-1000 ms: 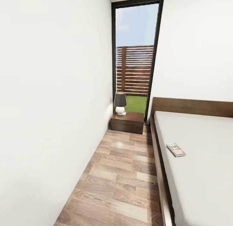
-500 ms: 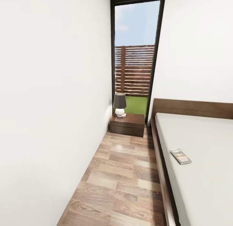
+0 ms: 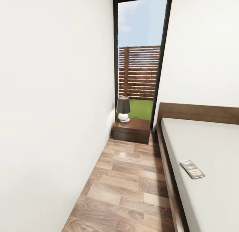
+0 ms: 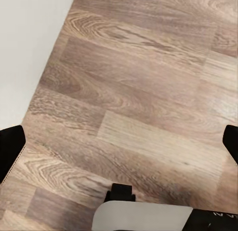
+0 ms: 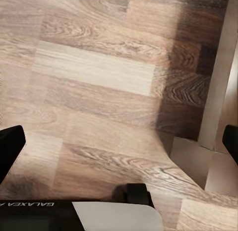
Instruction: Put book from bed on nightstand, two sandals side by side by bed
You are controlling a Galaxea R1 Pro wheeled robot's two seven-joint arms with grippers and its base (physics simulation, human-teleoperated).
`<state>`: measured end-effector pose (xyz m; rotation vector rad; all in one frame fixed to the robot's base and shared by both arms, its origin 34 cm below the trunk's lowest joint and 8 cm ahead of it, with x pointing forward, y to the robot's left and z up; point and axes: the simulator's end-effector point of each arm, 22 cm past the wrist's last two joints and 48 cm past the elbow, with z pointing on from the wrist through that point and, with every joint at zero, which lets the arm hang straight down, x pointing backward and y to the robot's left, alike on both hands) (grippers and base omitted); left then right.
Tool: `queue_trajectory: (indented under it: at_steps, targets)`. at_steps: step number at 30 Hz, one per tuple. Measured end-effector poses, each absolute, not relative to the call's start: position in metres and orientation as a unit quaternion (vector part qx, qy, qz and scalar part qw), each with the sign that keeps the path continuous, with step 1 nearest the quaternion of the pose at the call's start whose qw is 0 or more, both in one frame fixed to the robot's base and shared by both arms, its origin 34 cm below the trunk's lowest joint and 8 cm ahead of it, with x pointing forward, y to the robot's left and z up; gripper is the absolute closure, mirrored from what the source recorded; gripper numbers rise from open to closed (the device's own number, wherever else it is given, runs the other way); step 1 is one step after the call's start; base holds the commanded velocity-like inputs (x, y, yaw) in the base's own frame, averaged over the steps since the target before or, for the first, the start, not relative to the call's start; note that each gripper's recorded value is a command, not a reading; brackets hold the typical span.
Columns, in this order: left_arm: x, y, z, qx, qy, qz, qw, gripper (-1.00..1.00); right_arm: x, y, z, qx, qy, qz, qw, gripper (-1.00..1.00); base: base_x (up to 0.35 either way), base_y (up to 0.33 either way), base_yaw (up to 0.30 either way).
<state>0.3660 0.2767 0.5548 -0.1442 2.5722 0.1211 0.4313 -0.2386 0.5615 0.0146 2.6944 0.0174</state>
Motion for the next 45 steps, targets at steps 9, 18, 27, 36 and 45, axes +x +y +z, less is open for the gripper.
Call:
queue_trajectory:
  at_steps: [9,18,27,36,45]
  targets:
    - [0.3664,0.2767,0.555,-0.054,0.958,0.045,0.278,-1.0,0.4315,-0.2387,0.5618,0.005,0.975,0.006,0.222,-1.0,0.309,0.121,-0.136]
    - [0.3676,0.2766,0.5558,-0.054,0.958,0.045,0.28,-1.0,0.4331,-0.2381,0.5629,0.005,0.974,0.007,0.224,-1.0,0.311,0.121,-0.256]
    - [0.3676,0.2767,0.5561,-0.054,0.957,0.045,0.28,-1.0,0.4339,-0.2385,0.5636,0.005,0.974,0.006,0.225,-1.0,0.315,0.076,-0.146]
    - [0.368,0.2767,0.5564,-0.054,0.957,0.045,0.281,-1.0,0.4339,-0.2386,0.5637,0.005,0.974,0.006,0.226,-1.0,0.318,0.015,-0.088]
    - [0.3679,0.2757,0.5564,-0.053,0.957,0.044,0.281,-1.0,0.4339,-0.2387,0.5637,0.005,0.974,0.006,0.225,-1.0,0.319,0.003,-0.217]
